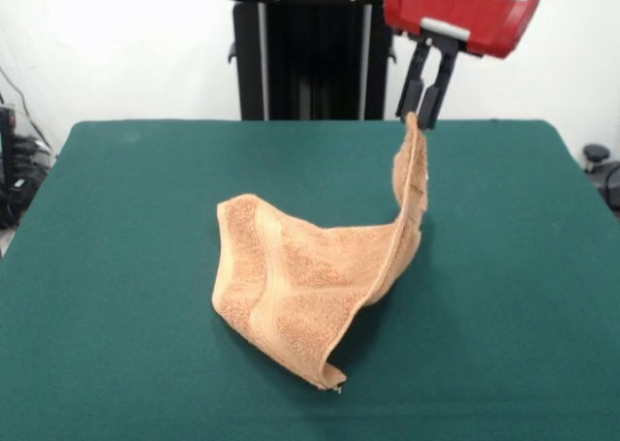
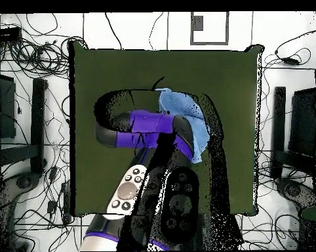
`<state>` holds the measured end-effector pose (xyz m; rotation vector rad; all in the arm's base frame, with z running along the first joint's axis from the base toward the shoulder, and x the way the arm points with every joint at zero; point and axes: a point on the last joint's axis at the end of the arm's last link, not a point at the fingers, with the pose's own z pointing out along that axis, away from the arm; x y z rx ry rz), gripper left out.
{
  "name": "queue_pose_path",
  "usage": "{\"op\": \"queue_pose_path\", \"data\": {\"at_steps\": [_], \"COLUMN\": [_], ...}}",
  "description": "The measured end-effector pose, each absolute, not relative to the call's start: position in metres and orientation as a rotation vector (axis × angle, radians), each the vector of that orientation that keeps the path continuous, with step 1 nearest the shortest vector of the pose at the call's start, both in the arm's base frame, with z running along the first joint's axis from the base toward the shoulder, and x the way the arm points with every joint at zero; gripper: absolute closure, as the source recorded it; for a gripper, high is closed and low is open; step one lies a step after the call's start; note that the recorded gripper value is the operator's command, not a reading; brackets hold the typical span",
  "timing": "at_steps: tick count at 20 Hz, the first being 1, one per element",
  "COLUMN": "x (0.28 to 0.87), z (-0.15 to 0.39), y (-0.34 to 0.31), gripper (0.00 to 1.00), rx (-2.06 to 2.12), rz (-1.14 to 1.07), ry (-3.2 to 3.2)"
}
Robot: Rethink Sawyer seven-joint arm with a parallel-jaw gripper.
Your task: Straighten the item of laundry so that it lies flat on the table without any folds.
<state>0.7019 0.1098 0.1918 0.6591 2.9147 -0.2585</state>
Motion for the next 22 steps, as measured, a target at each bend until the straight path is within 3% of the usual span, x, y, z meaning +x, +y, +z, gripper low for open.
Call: {"op": "queue_pose_path", "data": {"at_steps": [22], "x": [0.716], "z": [0.111], "y": [0.118], "gripper": [1.00], "rx": [0.594], "rz": [-0.225], "ry": [2.943]}}
